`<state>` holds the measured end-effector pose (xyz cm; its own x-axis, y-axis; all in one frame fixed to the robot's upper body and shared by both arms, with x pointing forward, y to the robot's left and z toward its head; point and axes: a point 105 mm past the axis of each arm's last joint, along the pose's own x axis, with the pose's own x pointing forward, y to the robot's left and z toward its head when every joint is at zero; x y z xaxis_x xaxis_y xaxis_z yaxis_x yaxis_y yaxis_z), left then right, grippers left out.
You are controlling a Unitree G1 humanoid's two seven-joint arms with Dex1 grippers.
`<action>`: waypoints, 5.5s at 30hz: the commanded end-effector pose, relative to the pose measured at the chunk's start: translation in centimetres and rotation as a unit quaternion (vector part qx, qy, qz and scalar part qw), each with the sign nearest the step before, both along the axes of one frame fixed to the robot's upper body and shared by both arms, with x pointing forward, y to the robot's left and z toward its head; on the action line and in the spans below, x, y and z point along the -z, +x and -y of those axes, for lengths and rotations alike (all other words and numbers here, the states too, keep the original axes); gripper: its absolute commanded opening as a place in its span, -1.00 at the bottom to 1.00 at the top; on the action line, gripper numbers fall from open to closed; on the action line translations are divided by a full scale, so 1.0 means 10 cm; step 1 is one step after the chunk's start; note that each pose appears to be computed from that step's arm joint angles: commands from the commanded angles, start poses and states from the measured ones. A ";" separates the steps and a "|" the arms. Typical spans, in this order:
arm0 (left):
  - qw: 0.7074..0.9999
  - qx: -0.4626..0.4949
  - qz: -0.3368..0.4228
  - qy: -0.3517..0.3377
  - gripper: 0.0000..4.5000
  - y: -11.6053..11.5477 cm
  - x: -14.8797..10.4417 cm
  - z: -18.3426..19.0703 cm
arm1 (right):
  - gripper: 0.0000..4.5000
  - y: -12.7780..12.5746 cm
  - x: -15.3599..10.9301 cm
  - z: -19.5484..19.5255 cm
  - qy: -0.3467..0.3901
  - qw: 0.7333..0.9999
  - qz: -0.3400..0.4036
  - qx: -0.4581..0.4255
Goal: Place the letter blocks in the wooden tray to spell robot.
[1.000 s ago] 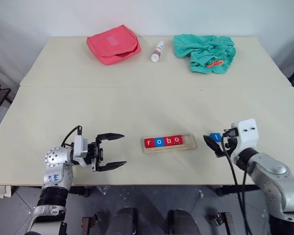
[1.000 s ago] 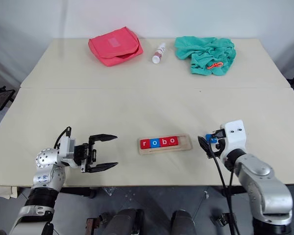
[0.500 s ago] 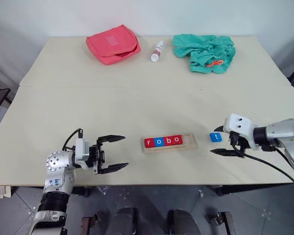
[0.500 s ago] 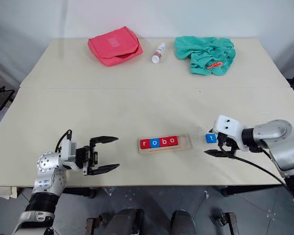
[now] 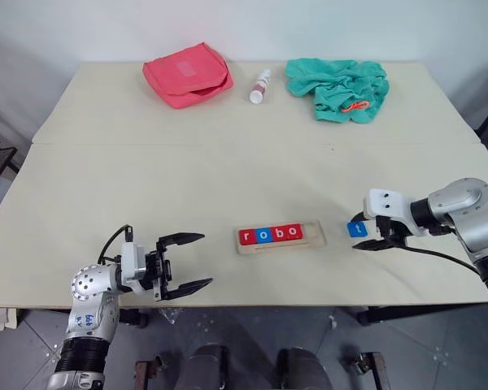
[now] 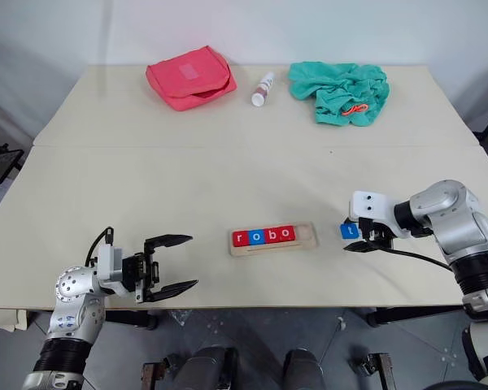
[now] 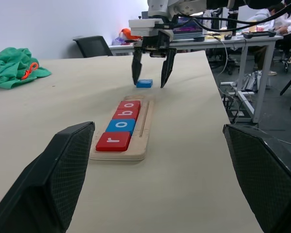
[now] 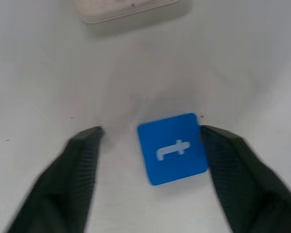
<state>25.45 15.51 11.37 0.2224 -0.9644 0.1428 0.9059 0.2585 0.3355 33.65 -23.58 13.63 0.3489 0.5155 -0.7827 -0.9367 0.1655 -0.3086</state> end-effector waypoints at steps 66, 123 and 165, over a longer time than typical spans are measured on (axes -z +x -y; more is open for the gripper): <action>1.000 0.001 0.027 -0.001 1.00 0.11 -0.08 -0.01 | -0.19 0.11 -0.41 -1.06 0.148 0.988 0.026 -0.027; 1.000 0.001 0.025 0.000 1.00 0.10 -0.09 0.00 | -0.99 -0.12 -0.07 -0.73 0.105 0.993 -0.052 -0.020; 0.985 -0.162 0.059 -0.033 1.00 0.22 -0.43 -0.52 | 0.98 -0.51 -0.29 0.31 0.350 0.931 0.096 -0.034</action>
